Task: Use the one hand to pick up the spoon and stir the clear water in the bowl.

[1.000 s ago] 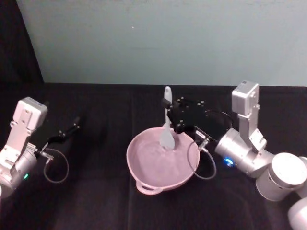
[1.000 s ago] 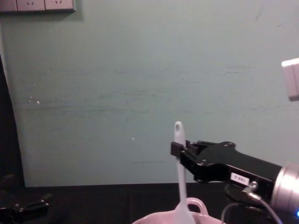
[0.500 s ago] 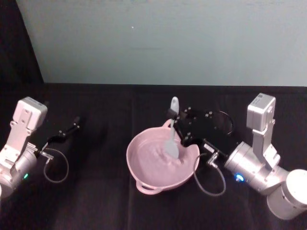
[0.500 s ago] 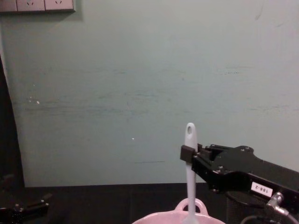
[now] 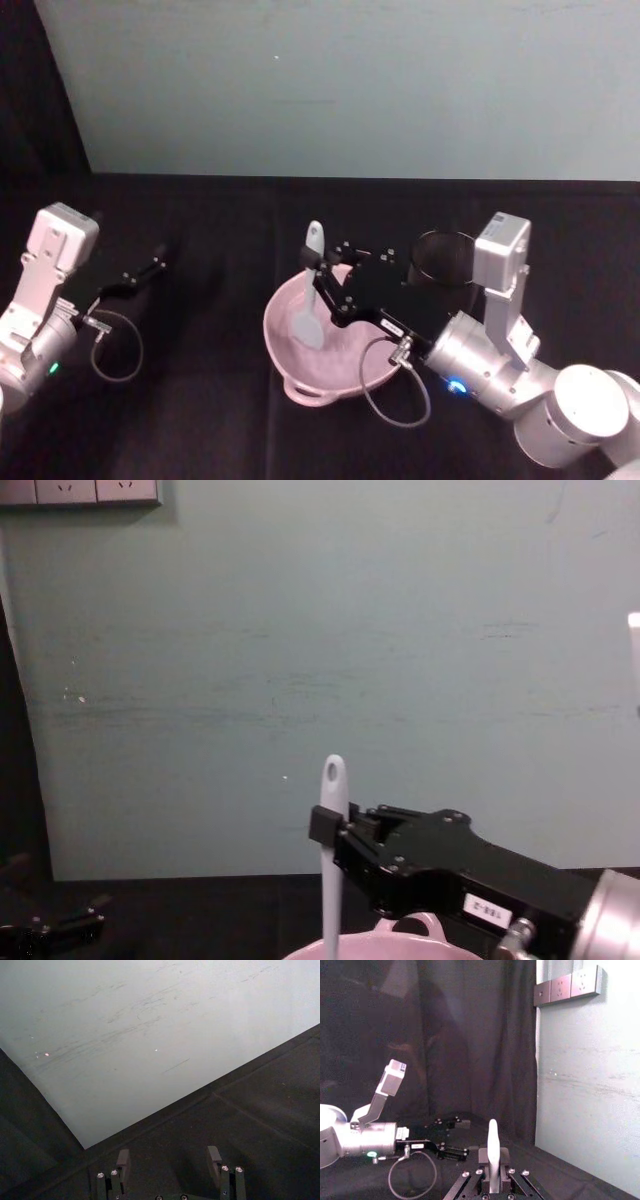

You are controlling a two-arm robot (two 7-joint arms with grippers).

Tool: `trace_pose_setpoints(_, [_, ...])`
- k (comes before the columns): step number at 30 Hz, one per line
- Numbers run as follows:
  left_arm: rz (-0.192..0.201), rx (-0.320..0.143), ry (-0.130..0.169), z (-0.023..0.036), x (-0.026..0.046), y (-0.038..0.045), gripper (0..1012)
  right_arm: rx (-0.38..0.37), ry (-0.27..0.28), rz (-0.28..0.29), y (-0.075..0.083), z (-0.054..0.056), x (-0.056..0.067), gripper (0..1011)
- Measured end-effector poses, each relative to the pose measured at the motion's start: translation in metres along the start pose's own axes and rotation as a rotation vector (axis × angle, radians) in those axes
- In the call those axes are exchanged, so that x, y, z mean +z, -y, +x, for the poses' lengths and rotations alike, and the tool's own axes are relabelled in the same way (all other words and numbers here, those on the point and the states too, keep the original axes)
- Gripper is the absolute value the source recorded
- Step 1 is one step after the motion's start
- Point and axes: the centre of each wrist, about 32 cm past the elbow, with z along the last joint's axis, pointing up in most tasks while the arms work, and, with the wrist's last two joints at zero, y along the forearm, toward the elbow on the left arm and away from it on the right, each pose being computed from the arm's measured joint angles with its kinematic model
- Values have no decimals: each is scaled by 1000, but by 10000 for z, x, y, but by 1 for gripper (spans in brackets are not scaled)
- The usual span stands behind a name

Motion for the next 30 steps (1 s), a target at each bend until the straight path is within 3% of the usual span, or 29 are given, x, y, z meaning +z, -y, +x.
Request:
trace_pose_setpoints(7, [0, 0, 0, 0, 0, 0, 1005, -11, 17, 10, -151, 100, -45, 119])
trace_pose_setpoints(13, [0, 0, 0, 0, 0, 0, 1005, -61, 34, 6, -147, 224, -69, 119])
trace_pose_setpoints(23, [0, 0, 0, 0, 0, 0, 1005, -149, 58, -2, 63, 338, -41, 119])
trace_pose_setpoints(30, [0, 0, 0, 0, 0, 0, 1005, -179, 64, -25, 243, 312, 3, 119])
